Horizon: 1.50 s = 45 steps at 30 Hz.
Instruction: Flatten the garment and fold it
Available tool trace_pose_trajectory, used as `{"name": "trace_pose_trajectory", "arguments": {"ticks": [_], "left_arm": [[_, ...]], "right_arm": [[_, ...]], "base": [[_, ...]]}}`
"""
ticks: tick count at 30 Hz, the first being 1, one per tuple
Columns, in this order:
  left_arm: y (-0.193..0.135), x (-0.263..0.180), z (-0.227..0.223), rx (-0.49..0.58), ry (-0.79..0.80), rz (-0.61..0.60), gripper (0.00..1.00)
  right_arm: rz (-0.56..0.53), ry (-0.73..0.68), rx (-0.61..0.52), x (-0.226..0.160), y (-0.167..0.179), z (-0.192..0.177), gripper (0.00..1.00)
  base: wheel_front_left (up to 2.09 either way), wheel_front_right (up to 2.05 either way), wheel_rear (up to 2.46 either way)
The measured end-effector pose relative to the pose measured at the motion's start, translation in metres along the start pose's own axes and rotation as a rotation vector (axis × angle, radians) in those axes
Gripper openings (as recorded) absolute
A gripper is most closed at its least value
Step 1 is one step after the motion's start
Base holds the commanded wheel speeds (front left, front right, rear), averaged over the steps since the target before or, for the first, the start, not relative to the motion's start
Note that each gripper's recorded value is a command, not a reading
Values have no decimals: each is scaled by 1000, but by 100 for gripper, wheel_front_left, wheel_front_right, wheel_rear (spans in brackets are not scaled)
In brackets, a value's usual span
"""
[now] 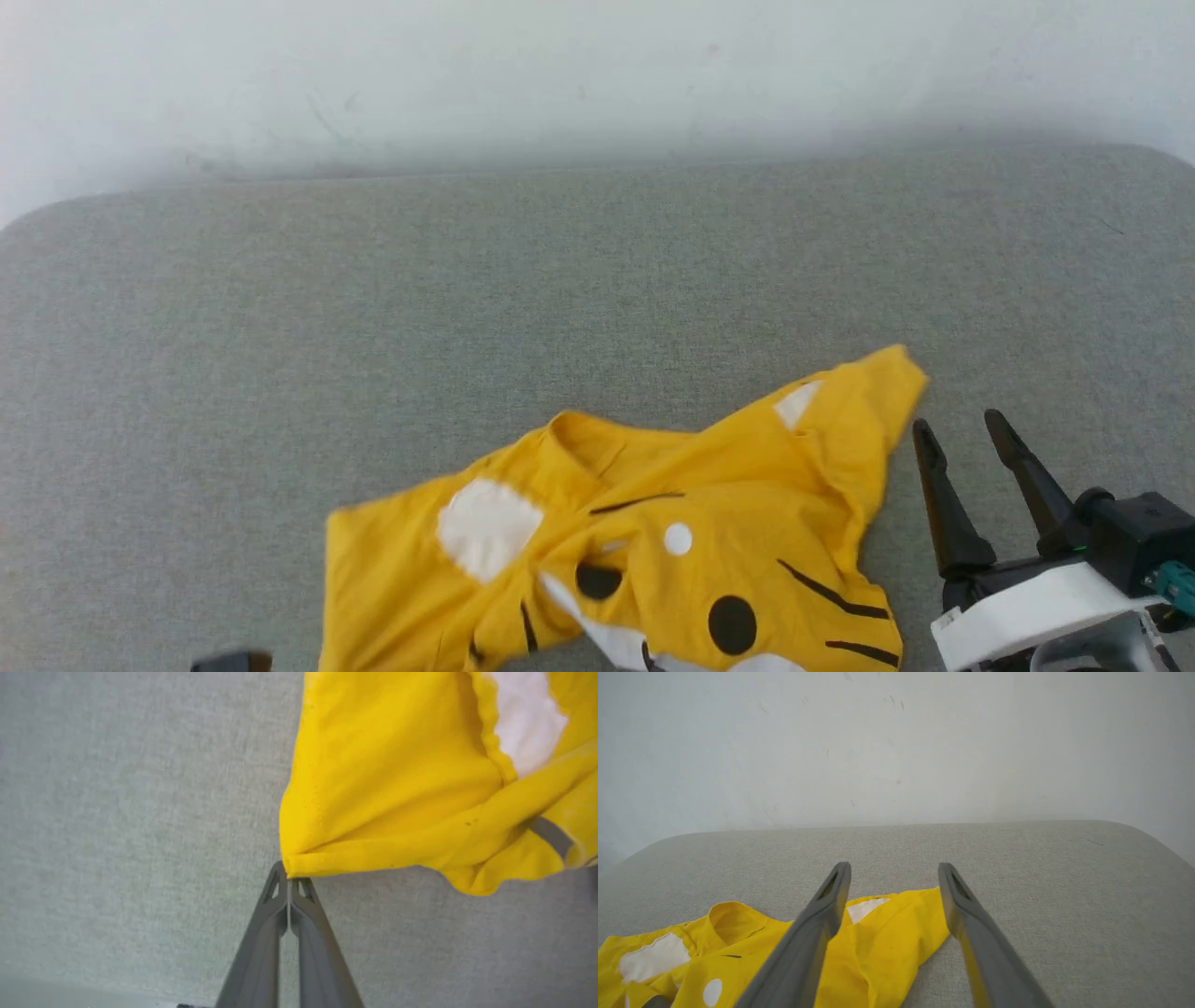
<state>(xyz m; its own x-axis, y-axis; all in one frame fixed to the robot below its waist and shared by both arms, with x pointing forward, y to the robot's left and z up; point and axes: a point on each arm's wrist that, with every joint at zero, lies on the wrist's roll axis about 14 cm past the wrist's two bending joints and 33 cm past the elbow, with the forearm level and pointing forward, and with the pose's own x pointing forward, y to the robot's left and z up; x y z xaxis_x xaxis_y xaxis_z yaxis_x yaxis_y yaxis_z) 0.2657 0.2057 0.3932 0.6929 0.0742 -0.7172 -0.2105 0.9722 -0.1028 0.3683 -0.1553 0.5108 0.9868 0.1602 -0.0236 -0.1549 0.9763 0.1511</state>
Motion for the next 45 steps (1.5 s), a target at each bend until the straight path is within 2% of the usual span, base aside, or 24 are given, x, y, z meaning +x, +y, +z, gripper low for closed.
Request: {"name": "trace_pose_trajectory", "arguments": {"ticks": [4,5,6,9,16,20,26,34,39,40,41,42,45], "left_arm": [[7,-8,-37,-84,97,15,2],[4,-7,-38,-105,92,4,46],[1,-7,-36,-122,74,-6,100],[-3,-3,-7,-133,-74,-29,100],[-11,-20,101,-55,-598,-74,100],[-27,-36,137,-25,-794,-134,100],[-44,-37,149,-14,-865,-171,100],[-46,-34,143,-58,-867,-166,100],[-45,-30,137,-80,-853,-160,100],[-44,-30,137,-81,-854,-158,100],[-44,-29,137,-79,-855,-157,100],[-43,-29,137,-81,-856,-151,100],[-40,-28,138,-84,-858,-141,100]], "right_arm": [[6,5,-3,-3,3,0,100],[6,6,-4,-4,3,0,100],[5,2,-5,-4,3,2,100],[4,-3,-10,-7,2,5,100],[-10,-4,-16,-15,-1,10,100],[-3,48,-23,-17,0,1,100],[95,298,-73,-9,9,-47,100],[253,452,-145,30,37,-72,100],[283,560,-162,43,41,-96,98],[287,588,-175,43,41,-102,44],[288,610,-172,44,41,-107,5],[291,626,-163,44,42,-111,0],[284,618,-151,46,38,-110,0]], "base": [[0,0,0],[0,0,0],[0,0,0],[0,0,0],[0,0,0],[0,0,0],[0,0,0],[0,0,0],[0,0,0],[0,0,0],[0,0,0],[0,0,0],[0,0,0]]}}
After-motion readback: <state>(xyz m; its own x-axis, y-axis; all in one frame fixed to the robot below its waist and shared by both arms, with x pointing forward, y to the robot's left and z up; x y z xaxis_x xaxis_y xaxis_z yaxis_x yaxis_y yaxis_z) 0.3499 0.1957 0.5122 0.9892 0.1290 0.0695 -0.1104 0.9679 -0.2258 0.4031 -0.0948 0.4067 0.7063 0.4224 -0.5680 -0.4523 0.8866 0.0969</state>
